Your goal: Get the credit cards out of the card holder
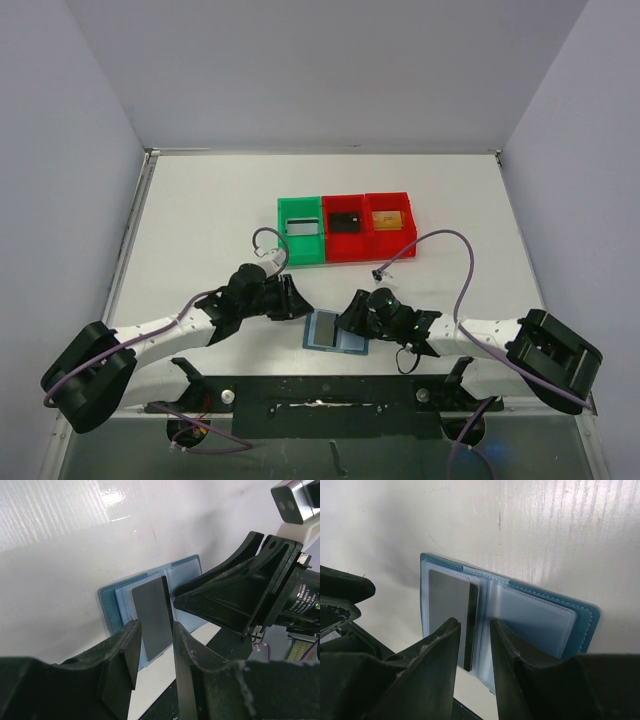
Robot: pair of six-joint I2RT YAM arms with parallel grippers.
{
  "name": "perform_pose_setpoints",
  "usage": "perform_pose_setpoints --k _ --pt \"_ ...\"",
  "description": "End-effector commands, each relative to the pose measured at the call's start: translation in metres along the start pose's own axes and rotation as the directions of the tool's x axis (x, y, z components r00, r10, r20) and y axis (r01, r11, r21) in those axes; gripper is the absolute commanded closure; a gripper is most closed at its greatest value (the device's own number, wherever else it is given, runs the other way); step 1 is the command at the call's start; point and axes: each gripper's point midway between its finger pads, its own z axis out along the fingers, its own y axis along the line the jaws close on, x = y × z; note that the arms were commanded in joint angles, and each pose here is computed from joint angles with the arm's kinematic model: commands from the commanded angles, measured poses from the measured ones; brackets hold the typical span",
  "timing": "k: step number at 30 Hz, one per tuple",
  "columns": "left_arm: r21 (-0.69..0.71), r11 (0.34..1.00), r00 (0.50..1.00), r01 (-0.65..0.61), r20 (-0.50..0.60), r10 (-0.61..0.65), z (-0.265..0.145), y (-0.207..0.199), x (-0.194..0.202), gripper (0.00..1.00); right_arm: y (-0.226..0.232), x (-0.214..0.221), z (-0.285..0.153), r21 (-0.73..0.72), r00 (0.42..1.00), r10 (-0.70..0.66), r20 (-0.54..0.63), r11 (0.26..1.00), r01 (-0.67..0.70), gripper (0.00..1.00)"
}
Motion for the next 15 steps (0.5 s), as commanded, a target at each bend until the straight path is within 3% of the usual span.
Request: perform_pose_setpoints --k 1,5,8,15 --pt "0.054 0.999 0.999 0.000 0.047 -0.003 0.004 -0.012 -0.008 0.70 -0.003 -0.002 0.004 -0.002 1.000 -0.010 -0.001 1.000 0.010 0.67" --pt "0.059 0.998 1.000 0.003 0.031 -0.005 0.007 -0.013 -0.001 0.71 -0.005 0.001 0.006 -0.005 1.000 -0.026 -0.016 1.000 0.026 0.68" --pt "0.048 0.999 1.000 0.001 0.030 -0.002 0.008 -0.011 0.005 0.72 -0.005 0.001 0.006 -0.014 0.999 -0.040 -0.021 0.999 0.039 0.74" --pt "0.079 0.996 0.996 0.045 0.075 -0.051 0.005 -0.008 0.008 0.72 -0.011 -0.002 0.004 0.005 0.995 -0.079 -0.059 0.997 0.080 0.74"
